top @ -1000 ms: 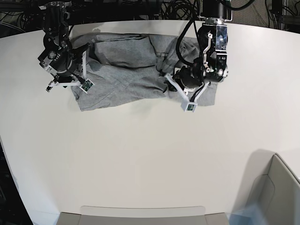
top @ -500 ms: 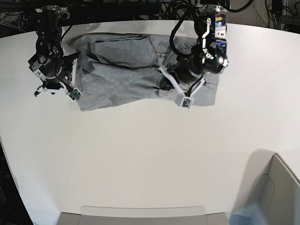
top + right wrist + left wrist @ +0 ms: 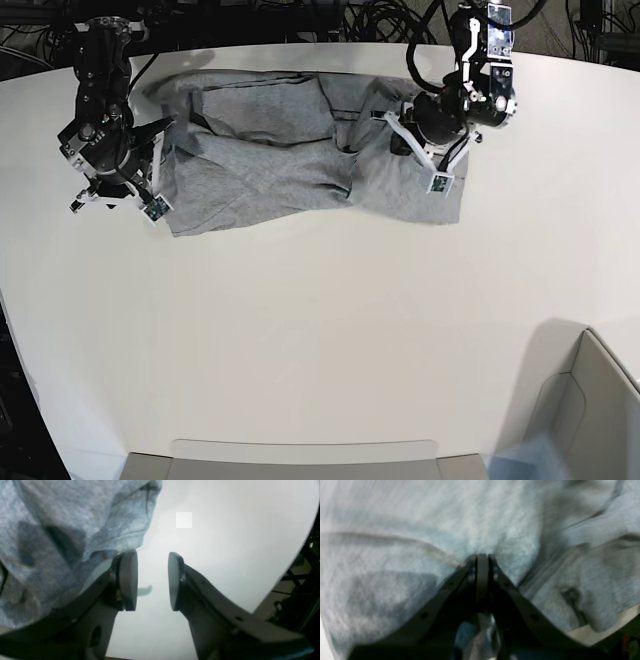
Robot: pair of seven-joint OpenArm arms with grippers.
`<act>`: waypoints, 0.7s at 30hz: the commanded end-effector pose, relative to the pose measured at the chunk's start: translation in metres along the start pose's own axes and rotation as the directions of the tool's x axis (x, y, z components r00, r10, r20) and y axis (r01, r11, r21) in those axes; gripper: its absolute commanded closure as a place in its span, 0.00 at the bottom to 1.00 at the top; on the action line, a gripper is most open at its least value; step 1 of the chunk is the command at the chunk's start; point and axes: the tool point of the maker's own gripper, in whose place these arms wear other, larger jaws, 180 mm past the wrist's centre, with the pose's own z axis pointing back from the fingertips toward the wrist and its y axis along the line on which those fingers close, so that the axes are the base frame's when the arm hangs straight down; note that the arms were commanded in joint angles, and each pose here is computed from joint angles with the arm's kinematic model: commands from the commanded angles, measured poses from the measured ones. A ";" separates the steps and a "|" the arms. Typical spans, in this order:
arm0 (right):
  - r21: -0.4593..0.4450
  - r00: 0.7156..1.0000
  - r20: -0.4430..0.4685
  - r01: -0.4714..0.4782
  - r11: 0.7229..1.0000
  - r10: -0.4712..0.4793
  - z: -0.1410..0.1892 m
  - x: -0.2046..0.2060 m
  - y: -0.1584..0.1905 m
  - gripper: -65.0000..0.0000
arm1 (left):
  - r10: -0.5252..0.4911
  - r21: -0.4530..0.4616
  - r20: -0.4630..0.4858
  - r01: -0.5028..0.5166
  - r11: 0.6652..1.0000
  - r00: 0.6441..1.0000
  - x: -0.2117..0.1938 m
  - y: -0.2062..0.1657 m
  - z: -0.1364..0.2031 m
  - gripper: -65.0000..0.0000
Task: Fold the T-shirt properly
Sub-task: 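Drag the folded shirt with both grippers toward the table edge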
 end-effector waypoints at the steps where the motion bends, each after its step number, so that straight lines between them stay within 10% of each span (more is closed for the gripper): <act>1: -0.030 1.000 0.022 -0.017 0.999 0.018 0.005 0.007 -0.011 0.68 | -0.022 -0.015 -0.014 0.022 1.000 1.000 -0.003 -0.008 0.001 1.00; 13: -0.073 0.983 0.084 0.170 0.983 -0.164 0.012 0.014 -0.038 0.68 | -0.182 -0.205 -0.084 0.162 0.965 0.980 -0.041 -0.091 -0.001 1.00; 21: -0.076 0.983 0.072 0.175 0.982 -0.170 0.012 0.009 -0.039 0.68 | -0.176 -0.152 -0.105 0.159 0.975 0.979 -0.043 -0.067 -0.005 1.00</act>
